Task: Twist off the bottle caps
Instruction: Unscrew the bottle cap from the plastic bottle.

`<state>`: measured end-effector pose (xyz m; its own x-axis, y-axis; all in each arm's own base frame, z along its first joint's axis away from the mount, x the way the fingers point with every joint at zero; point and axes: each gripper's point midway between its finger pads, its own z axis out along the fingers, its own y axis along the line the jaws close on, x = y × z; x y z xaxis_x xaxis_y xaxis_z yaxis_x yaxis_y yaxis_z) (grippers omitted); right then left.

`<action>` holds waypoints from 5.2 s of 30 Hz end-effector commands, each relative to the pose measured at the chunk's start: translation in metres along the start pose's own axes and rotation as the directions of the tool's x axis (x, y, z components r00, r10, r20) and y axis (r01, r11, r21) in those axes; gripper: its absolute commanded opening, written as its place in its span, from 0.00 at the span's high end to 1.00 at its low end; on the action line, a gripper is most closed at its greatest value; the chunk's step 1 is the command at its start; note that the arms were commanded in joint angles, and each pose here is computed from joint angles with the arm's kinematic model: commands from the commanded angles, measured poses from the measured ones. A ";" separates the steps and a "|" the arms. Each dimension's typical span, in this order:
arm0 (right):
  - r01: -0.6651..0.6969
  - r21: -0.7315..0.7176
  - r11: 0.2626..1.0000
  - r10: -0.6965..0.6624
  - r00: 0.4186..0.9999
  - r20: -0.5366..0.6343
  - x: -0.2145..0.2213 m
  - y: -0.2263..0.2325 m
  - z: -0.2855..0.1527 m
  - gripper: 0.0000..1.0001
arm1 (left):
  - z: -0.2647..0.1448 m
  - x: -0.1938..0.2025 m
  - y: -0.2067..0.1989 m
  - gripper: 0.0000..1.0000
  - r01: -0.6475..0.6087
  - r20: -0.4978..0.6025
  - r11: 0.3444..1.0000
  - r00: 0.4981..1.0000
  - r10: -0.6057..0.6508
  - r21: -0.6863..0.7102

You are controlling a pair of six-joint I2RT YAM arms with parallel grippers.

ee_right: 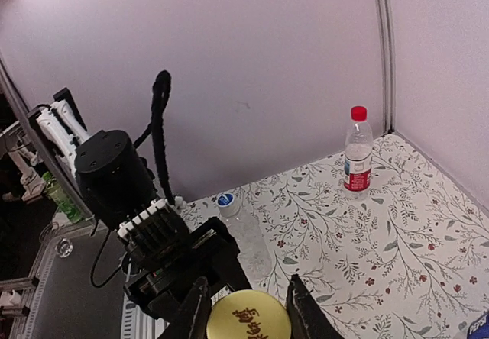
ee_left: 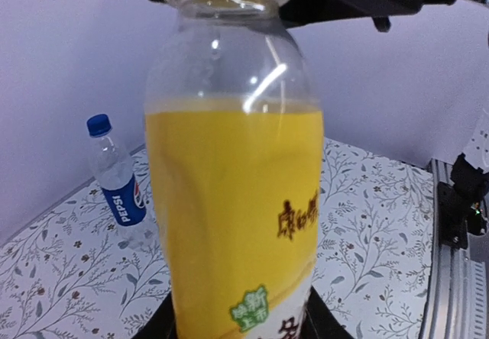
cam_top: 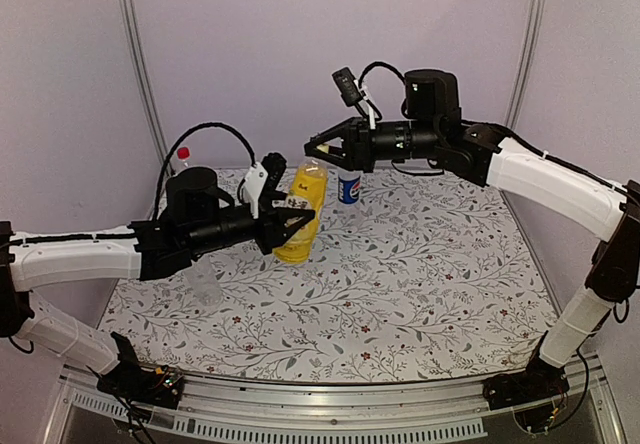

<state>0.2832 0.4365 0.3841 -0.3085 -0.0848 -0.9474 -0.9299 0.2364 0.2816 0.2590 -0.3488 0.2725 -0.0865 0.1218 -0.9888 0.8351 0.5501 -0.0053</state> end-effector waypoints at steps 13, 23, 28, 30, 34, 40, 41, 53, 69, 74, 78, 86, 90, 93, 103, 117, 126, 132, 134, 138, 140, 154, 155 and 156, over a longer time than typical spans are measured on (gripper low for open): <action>0.270 -0.479 0.835 -0.312 0.950 -0.008 0.010 0.063 -0.036 0.41 | -0.031 -0.035 -0.082 0.78 -0.082 0.168 0.845 0.986 -0.009 0.528; 0.109 -0.116 0.987 -0.102 0.993 0.065 -0.038 0.023 -0.037 0.09 | -0.002 -0.027 -0.020 0.78 -0.012 0.088 0.990 0.996 -0.001 0.142; -0.025 0.058 0.998 0.016 0.988 0.153 -0.054 0.001 -0.039 0.09 | 0.004 -0.021 -0.004 0.77 0.002 0.041 1.000 0.999 -0.002 0.007; -0.054 0.141 0.989 0.030 0.986 0.163 -0.055 -0.007 -0.036 0.09 | 0.005 -0.020 -0.001 0.77 -0.002 0.034 1.000 0.999 0.003 -0.022; -0.097 0.174 0.980 0.074 0.988 0.133 -0.048 -0.017 -0.022 0.11 | 0.004 -0.021 0.001 0.77 -0.012 0.035 0.999 0.999 0.014 -0.052; -0.110 0.154 0.982 0.097 0.991 0.090 -0.032 -0.014 -0.004 0.17 | 0.004 -0.021 0.007 0.77 -0.018 0.027 0.996 0.999 0.020 -0.088; -0.112 0.158 0.981 0.100 0.991 0.083 -0.029 -0.016 -0.002 0.18 | 0.004 -0.021 0.007 0.77 -0.018 0.028 0.996 0.999 0.021 -0.088; -0.117 0.132 0.984 0.109 0.992 0.066 -0.019 -0.014 0.004 0.37 | 0.003 -0.020 0.009 0.77 -0.025 0.022 0.994 0.999 0.027 -0.106; -0.102 0.102 0.990 0.095 0.993 0.072 -0.021 -0.006 -0.001 0.64 | 0.003 -0.019 0.009 0.77 -0.030 0.019 0.994 0.999 0.033 -0.110; -0.054 0.078 0.995 0.048 0.996 0.077 -0.023 0.000 -0.005 0.83 | 0.002 -0.020 0.004 0.77 -0.035 0.031 0.996 0.999 0.038 -0.085; 0.087 -0.045 0.995 -0.084 0.994 0.071 -0.026 0.022 -0.013 0.98 | -0.002 -0.024 -0.011 0.77 -0.041 0.069 0.999 0.997 0.040 0.005; 0.306 -0.510 0.804 -0.300 0.949 0.097 -0.012 0.083 -0.057 0.99 | -0.038 -0.037 -0.086 0.75 -0.155 0.224 0.863 0.973 0.049 0.482; 0.283 -0.577 0.766 -0.310 0.949 0.055 -0.003 0.085 -0.055 0.96 | -0.047 -0.036 -0.101 0.75 -0.138 0.216 0.787 0.976 0.007 0.601; 0.279 -0.564 0.777 -0.312 0.949 0.039 0.002 0.079 -0.050 0.91 | -0.045 -0.034 -0.101 0.75 -0.125 0.201 0.783 0.979 -0.001 0.610; 0.241 -0.334 0.911 -0.254 0.967 0.005 -0.016 0.048 -0.039 0.36 | -0.019 -0.033 -0.055 0.77 -0.068 0.156 0.932 0.988 0.013 0.356; -0.017 0.065 0.998 0.005 0.984 0.175 -0.060 0.005 -0.046 0.10 | -0.002 -0.024 -0.006 0.77 -0.015 0.072 1.000 0.997 0.013 0.027; -0.090 0.176 0.980 0.068 0.990 0.124 -0.040 -0.007 -0.017 0.13 | -0.003 -0.024 0.005 0.77 -0.013 0.063 0.998 0.998 0.016 -0.057; -0.109 0.143 0.984 0.097 0.991 0.088 -0.024 -0.010 -0.003 0.23 | -0.003 -0.024 0.008 0.77 -0.016 0.060 0.997 0.998 0.021 -0.074; -0.113 0.148 0.982 0.101 0.991 0.082 -0.020 -0.012 -0.001 0.27 | -0.004 -0.024 0.008 0.78 -0.017 0.061 0.997 0.998 0.022 -0.073; -0.112 0.135 0.985 0.102 0.992 0.077 -0.019 -0.010 0.001 0.40 | -0.004 -0.024 0.007 0.78 -0.020 0.060 0.997 0.998 0.024 -0.073; -0.112 0.130 0.985 0.103 0.992 0.076 -0.019 -0.009 0.001 0.47 | -0.003 -0.023 0.007 0.78 -0.021 0.057 0.997 0.998 0.025 -0.071; -0.115 0.138 0.984 0.108 0.993 0.056 -0.012 -0.012 0.002 0.55 | -0.004 -0.024 0.006 0.78 -0.021 0.061 0.997 0.998 0.026 -0.071; -0.115 0.142 0.983 0.108 0.993 0.055 -0.011 -0.013 0.003 0.54 | -0.004 -0.024 0.006 0.78 -0.021 0.061 0.997 0.998 0.026 -0.071; -0.116 0.146 0.983 0.109 0.993 0.055 -0.011 -0.014 0.003 0.54 | -0.005 -0.025 0.006 0.78 -0.021 0.062 0.997 0.998 0.026 -0.071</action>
<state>0.2977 0.4339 0.3978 -0.3891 0.0100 -0.9211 -0.8530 0.3737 0.3644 0.2685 -0.3423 0.2753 -0.0740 0.1185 -0.9902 0.7917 0.6107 0.0139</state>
